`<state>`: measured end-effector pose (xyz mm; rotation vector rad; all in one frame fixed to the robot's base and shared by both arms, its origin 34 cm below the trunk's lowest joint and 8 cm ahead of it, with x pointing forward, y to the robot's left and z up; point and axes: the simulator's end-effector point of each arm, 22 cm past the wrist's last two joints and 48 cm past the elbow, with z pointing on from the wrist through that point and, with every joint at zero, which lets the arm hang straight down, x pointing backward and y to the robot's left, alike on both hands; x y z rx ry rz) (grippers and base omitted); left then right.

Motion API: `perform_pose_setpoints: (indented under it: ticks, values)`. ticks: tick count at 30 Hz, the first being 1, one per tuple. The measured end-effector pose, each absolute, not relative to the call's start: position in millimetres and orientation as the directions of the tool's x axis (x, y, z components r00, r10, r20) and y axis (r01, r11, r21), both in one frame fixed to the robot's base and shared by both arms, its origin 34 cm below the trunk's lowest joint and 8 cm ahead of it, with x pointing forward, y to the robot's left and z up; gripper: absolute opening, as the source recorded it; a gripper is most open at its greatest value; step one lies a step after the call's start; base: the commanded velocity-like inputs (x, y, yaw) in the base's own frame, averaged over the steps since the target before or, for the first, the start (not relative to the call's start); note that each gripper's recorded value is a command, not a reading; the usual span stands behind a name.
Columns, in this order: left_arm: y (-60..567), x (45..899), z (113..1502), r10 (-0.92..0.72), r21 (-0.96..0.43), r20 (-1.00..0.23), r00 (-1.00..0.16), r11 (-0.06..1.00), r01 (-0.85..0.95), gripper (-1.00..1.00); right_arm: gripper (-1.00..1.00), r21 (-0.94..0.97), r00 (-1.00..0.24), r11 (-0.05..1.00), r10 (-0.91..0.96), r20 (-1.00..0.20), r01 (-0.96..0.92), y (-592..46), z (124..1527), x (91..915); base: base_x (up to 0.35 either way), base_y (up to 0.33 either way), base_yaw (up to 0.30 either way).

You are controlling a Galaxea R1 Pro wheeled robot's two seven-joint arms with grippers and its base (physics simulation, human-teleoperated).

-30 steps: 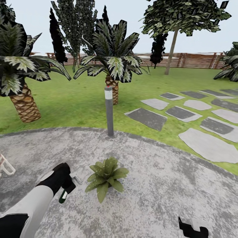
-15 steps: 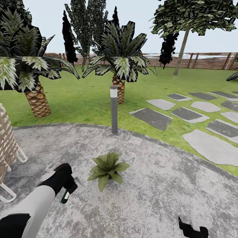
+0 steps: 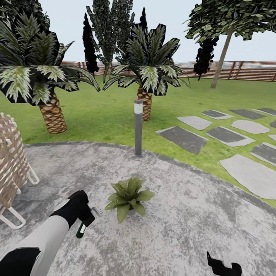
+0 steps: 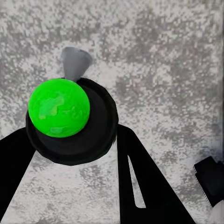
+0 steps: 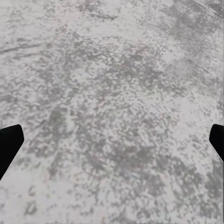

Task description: Pick up the pesticide atomizer in the garden and spray insectifuge to fully cover both potted plants in the garden.

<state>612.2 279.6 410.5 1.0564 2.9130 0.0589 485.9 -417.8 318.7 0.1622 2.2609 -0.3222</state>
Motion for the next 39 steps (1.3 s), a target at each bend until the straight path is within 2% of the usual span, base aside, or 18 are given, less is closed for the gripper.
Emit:
perform_pose_setpoints:
  ticks: [9, 11, 15, 19, 23, 32, 39]
  values:
    - [281, 600, 401, 0.642, 0.032, 0.003, -0.766, 0.766, 0.642, -1.00, 1.00, -0.178, -0.651, 0.959, 0.010, -0.759, 0.221, -418, 318, 486, 0.035, -0.239, 0.026]
    - [279, 598, 400, 0.641, 0.023, 0.008, -0.767, 0.767, 0.641, -1.00, 1.00, -0.178, -0.652, 0.959, 0.009, -0.758, 0.220, -417, 318, 486, -0.012, -0.032, 0.180]
    - [261, 575, 408, 0.634, -0.116, 0.058, -0.771, 0.772, 0.625, -1.00, 1.00, -0.177, -0.652, 0.959, 0.010, -0.758, 0.221, -417, 318, 485, -0.001, -0.003, 0.045]
    - [265, 572, 419, 0.677, -0.117, 0.125, -0.725, 0.736, 0.667, -1.00, 1.00, -0.177, -0.653, 0.959, 0.010, -0.758, 0.221, -417, 318, 485, 0.000, 0.000, 0.006]
    - [257, 579, 439, 0.656, -0.140, 0.145, -0.740, 0.754, 0.641, -1.00, 1.00, -0.177, -0.652, 0.959, 0.010, -0.758, 0.221, -417, 318, 486, 0.000, 0.000, 0.055]
    - [274, 574, 434, 0.673, -0.082, 0.202, -0.712, 0.736, 0.672, -1.00, 1.00, -0.177, -0.652, 0.959, 0.010, -0.758, 0.220, -417, 318, 486, 0.000, 0.000, 0.265]
    - [285, 581, 433, 0.664, -0.019, 0.209, -0.718, 0.737, 0.676, -1.00, 1.00, -0.176, -0.652, 0.959, 0.010, -0.758, 0.220, -417, 318, 485, 0.000, -0.208, 0.024]
